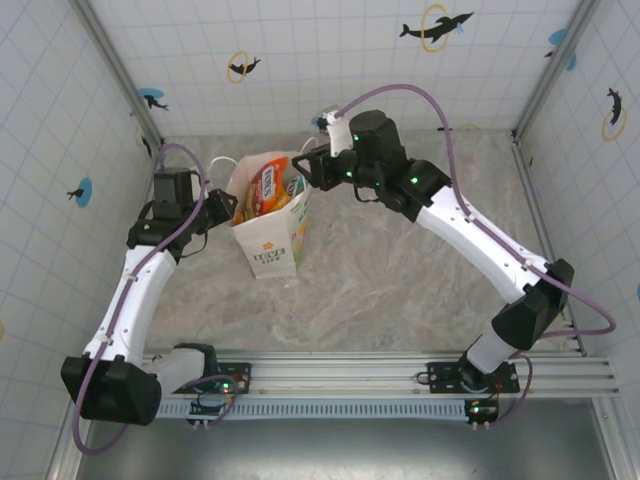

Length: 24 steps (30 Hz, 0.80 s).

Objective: Place the snacks into the paper bag

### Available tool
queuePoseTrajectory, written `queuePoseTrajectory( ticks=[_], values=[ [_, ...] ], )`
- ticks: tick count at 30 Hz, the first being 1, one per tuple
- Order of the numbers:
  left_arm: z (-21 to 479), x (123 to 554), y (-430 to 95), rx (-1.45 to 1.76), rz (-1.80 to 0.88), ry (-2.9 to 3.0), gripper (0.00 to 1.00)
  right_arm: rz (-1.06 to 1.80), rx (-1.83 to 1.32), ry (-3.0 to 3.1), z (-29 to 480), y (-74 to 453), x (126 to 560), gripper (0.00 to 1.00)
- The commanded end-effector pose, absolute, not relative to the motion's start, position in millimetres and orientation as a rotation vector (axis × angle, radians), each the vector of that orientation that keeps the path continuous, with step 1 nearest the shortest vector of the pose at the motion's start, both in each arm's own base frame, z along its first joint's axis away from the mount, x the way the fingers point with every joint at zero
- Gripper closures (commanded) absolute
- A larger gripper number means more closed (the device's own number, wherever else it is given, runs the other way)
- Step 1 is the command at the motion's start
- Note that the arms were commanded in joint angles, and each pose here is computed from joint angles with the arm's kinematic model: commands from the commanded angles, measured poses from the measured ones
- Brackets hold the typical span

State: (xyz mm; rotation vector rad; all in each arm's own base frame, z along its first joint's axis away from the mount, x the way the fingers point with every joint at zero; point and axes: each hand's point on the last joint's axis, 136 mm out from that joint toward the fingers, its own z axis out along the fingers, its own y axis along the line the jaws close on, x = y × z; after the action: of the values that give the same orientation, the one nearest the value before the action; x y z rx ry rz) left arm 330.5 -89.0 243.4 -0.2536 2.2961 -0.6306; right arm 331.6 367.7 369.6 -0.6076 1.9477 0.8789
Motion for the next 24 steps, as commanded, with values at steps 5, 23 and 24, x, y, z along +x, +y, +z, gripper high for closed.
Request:
queuePoseTrajectory(
  ticks=[5, 23, 24],
  values=[
    [271, 339, -98, -0.214, -0.703, 2.227, 0.72, 0.993, -0.435, 2.019, 345, 365, 357, 0.47],
    [317, 348, -93, -0.196, -0.669, 2.125, 0.59, 1.192, -0.494, 1.947, 356, 397, 362, 0.46],
    [321, 349, -92, -0.194, -0.663, 2.117, 0.59, 1.197, -0.49, 1.947, 355, 398, 364, 0.46]
  ],
)
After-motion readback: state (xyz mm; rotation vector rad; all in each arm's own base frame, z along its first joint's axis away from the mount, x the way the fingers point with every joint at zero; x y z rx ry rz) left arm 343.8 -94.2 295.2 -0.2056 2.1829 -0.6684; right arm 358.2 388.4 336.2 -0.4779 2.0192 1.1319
